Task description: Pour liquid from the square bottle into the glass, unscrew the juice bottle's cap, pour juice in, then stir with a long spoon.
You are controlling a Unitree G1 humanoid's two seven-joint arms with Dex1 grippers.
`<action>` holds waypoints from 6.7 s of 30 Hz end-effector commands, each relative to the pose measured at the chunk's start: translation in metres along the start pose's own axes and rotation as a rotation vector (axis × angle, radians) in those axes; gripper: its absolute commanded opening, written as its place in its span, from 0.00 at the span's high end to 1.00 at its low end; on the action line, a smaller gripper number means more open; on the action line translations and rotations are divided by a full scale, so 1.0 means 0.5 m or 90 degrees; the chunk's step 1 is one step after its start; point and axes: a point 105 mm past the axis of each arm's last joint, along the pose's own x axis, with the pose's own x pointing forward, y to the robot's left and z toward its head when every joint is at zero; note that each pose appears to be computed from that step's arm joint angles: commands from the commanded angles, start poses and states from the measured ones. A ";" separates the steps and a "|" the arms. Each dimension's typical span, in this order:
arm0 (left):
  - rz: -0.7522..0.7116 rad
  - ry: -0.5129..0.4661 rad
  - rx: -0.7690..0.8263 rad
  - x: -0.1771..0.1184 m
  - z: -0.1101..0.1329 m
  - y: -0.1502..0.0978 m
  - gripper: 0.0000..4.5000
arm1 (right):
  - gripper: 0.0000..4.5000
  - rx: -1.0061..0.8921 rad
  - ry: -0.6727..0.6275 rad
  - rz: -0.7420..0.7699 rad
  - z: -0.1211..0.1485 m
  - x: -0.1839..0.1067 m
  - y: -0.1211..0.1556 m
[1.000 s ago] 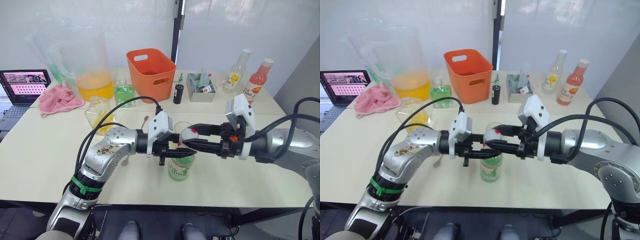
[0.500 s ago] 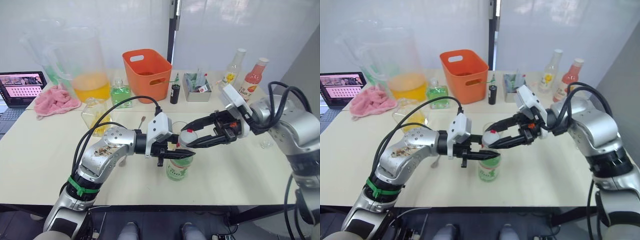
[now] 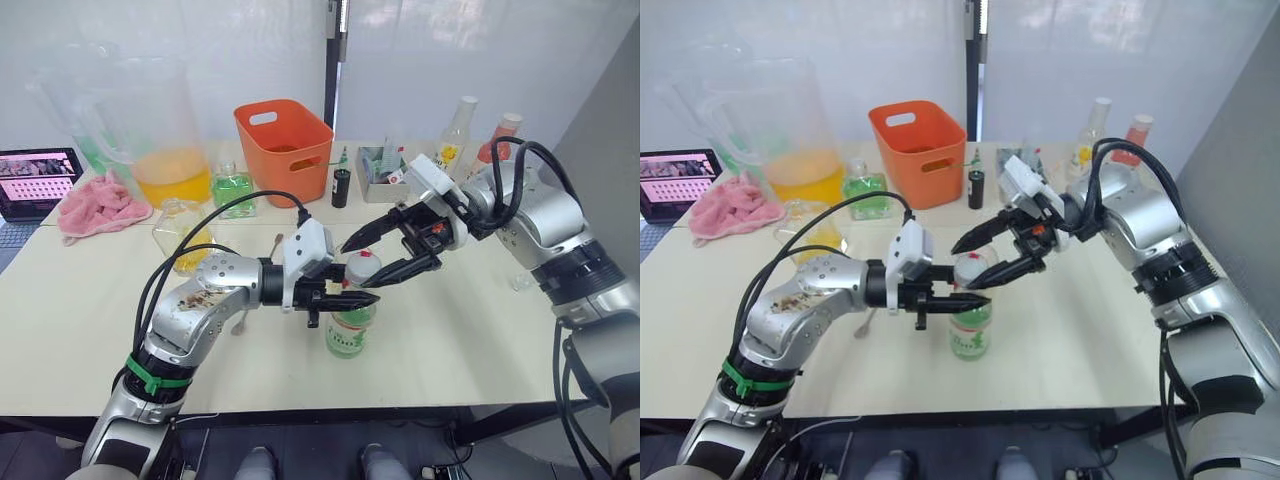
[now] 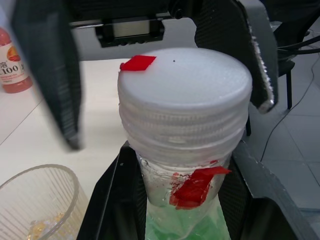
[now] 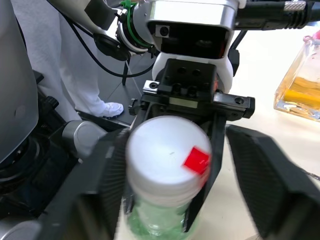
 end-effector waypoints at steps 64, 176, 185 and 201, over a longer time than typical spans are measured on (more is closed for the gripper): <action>-0.032 -0.025 -0.006 0.040 0.012 0.002 0.68 | 0.63 0.179 -0.146 -0.501 -0.027 0.017 0.134; -0.053 -0.003 -0.007 0.031 0.016 -0.006 0.68 | 0.00 0.044 -0.056 -0.128 0.024 -0.054 0.063; -0.054 -0.006 -0.033 0.038 0.008 -0.009 0.68 | 0.00 0.062 -0.155 -0.344 0.042 -0.082 0.096; -0.083 -0.016 -0.052 0.062 0.003 -0.012 0.68 | 0.00 0.130 -0.164 -0.527 0.002 -0.016 0.148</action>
